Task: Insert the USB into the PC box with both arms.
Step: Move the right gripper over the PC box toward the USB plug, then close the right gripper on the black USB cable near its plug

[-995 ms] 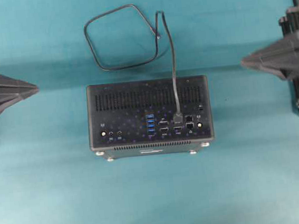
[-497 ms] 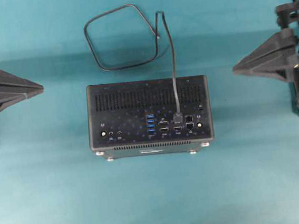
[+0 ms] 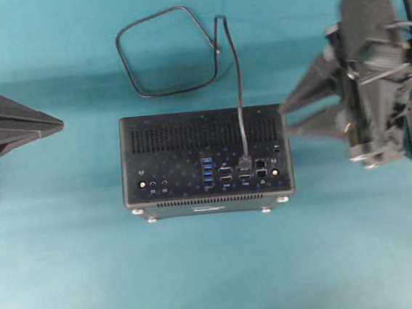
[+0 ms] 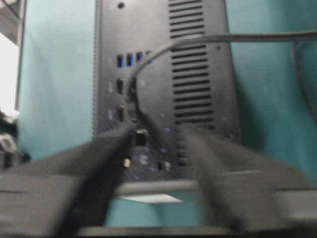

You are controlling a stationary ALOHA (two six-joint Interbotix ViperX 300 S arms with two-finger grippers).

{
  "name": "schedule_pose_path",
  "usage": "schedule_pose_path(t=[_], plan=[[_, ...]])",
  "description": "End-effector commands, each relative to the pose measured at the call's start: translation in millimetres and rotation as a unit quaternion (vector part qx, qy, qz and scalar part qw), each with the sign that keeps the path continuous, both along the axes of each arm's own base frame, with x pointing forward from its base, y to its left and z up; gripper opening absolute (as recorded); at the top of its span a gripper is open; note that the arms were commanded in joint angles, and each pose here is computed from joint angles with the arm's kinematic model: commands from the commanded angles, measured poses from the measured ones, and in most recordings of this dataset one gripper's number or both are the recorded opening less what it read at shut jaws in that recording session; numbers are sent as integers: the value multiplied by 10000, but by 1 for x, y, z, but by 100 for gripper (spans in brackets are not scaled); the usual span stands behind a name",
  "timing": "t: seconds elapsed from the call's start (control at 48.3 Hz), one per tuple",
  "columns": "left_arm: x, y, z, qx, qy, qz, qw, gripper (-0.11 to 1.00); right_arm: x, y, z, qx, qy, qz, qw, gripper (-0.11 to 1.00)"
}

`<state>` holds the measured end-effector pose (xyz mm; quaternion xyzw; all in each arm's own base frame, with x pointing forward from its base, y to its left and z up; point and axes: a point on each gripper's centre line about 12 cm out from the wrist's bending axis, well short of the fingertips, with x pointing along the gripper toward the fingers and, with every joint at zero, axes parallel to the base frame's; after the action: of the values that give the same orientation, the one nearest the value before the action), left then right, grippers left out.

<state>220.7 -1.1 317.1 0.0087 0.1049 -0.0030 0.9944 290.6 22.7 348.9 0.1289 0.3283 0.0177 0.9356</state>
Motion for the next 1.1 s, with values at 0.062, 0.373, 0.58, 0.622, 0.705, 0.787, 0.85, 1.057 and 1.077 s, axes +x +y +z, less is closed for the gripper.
schedule_pose_path(t=[0.062, 0.373, 0.58, 0.622, 0.705, 0.787, 0.85, 1.057, 1.077], plan=[[4, -1, 10, 22, -108, -18, 9999, 0, 8, 11, 5, 240, 40, -13, 9997, 88], [5, -1, 7, 23, -8, -17, 10000, 0, 29, 13, -12, 225, 249, -33, 9994, 87], [4, -1, 5, 16, 77, -14, 10000, 0, 46, 15, -24, 183, 536, -6, 9984, 87], [4, -1, 4, 16, 100, -14, 9999, 0, 47, 15, -25, 175, 543, -6, 9984, 86], [3, -1, 4, 16, 115, -14, 9999, 0, 49, 15, -25, 174, 551, 2, 9983, 86], [3, -1, 3, 24, 146, -15, 9999, 0, 51, 16, -27, 171, 574, 9, 9982, 85], [3, -1, 3, 17, 169, -13, 9999, 0, 53, 17, -29, 168, 604, 16, 9980, 83], [2, -1, 0, 18, 268, -11, 9996, 0, 57, 19, -35, 142, 686, 59, 9975, 77], [2, -1, -1, 25, 307, -13, 9995, 0, 57, 19, -35, 137, 677, 63, 9976, 77]])
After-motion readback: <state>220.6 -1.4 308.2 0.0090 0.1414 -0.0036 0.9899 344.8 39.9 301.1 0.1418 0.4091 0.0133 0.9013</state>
